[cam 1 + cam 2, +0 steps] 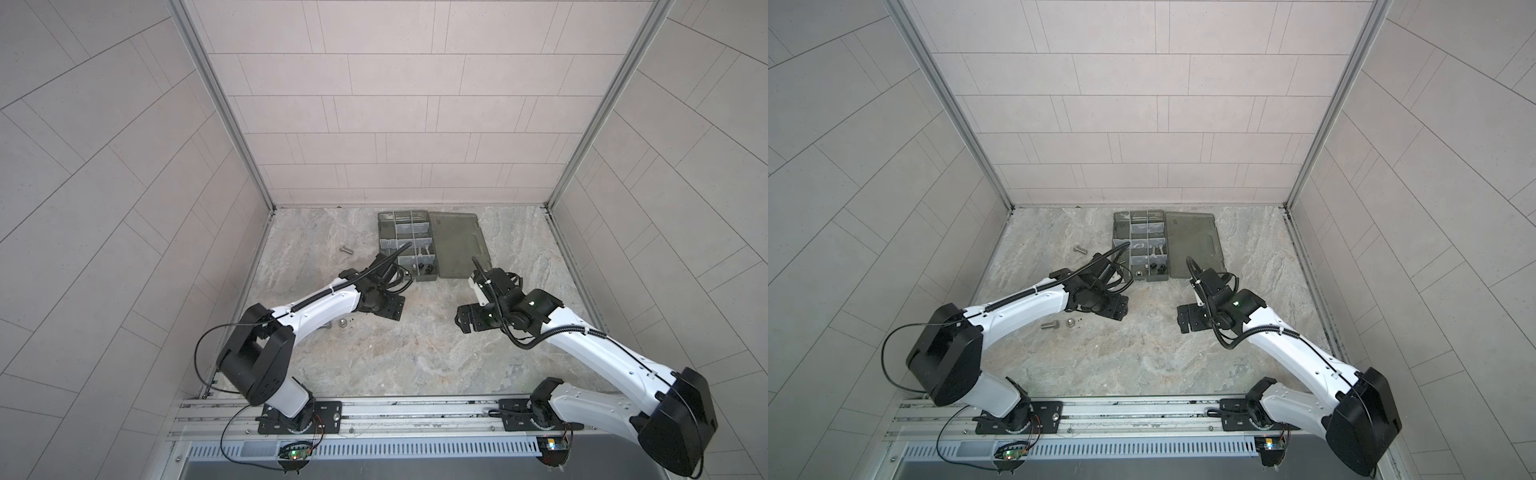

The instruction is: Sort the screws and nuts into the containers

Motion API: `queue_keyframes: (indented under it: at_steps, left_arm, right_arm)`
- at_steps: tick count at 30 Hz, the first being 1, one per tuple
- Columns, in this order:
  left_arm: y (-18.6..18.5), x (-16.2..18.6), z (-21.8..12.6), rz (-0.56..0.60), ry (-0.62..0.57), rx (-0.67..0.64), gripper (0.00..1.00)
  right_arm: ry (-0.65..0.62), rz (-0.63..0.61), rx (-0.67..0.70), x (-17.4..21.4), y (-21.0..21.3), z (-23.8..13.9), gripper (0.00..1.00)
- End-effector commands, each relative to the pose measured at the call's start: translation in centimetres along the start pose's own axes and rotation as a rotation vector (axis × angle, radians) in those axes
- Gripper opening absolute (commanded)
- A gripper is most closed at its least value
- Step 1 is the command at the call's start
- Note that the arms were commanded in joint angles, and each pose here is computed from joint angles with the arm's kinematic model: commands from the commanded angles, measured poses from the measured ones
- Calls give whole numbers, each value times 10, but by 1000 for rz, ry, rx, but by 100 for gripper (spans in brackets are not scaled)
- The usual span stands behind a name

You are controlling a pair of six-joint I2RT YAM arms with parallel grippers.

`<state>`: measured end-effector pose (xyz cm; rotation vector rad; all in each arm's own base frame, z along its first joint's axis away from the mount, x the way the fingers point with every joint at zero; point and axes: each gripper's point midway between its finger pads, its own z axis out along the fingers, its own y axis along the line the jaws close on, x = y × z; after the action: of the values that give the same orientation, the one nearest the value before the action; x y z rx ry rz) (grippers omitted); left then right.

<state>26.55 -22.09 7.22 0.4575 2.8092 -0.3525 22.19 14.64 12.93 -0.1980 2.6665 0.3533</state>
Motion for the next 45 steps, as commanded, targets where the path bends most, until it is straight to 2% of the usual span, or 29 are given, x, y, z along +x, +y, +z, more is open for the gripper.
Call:
queue_keyframes:
  at_steps: [1, 3, 6, 17, 21, 32, 35, 38, 45]
  left_arm:
    - [0, -11, 3, 13, -17, -28, 81]
    - [2, -11, 11, 18, -6, -44, 74]
    - [4, -11, 20, 24, 27, -61, 70]
    - [14, -11, 38, 21, 68, -97, 69]
    - [18, -10, 42, 14, 75, -107, 55]
    - [31, -12, 47, -7, 81, -137, 53]
    - [31, -11, 50, -8, 86, -135, 44]
    - [30, -12, 53, -13, 84, -130, 42]
    - [27, -10, 57, -22, 100, -113, 22]
  right_arm:
    - [-77, 19, -2, -5, -4, -12, 99]
    - [-97, 25, -7, -5, -5, -18, 99]
    - [-89, 21, -18, -4, -4, -18, 99]
    - [-87, 46, -26, -6, -11, -20, 99]
    - [-79, 56, -32, -7, -13, -19, 99]
    - [-62, 63, -29, -9, -19, -17, 99]
    - [-61, 66, -30, -10, -19, -16, 99]
    - [-61, 67, -30, -11, -20, -17, 99]
    - [-58, 70, -30, -11, -22, -17, 99]
